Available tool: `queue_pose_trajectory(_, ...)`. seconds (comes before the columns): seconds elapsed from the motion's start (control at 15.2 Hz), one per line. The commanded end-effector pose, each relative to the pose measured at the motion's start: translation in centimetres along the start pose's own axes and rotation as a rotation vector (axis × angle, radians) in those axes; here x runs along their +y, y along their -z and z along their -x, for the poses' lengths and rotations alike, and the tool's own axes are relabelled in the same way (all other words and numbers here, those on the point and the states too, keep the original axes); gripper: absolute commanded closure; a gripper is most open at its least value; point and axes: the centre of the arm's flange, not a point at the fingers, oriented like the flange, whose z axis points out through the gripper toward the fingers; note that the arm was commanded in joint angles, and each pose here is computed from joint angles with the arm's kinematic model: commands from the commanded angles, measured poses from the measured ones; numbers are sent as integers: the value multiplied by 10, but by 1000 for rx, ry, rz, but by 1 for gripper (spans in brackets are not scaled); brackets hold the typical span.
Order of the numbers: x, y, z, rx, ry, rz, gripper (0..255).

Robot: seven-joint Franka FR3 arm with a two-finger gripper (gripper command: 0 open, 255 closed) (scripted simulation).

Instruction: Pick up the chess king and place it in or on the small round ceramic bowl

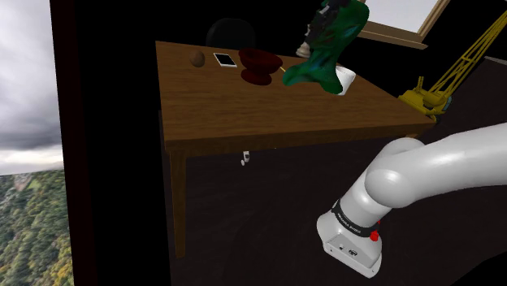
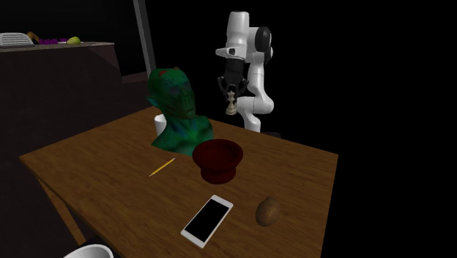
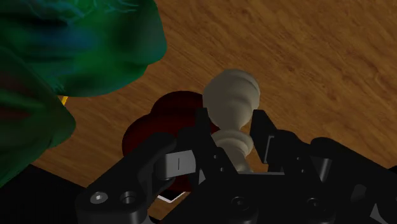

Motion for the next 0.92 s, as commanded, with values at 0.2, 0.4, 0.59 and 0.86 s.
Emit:
queue_pose_trajectory(0.2, 21, -18, -60, 0, 0, 1, 255)
queue_pose_trajectory(0.4, 32, -29, -97, 0, 0, 1, 255)
queue_pose_trajectory(0.59, 42, -40, -133, 0, 0, 1, 255)
queue_pose_trajectory(0.86, 55, -59, -177, 0, 0, 1, 255)
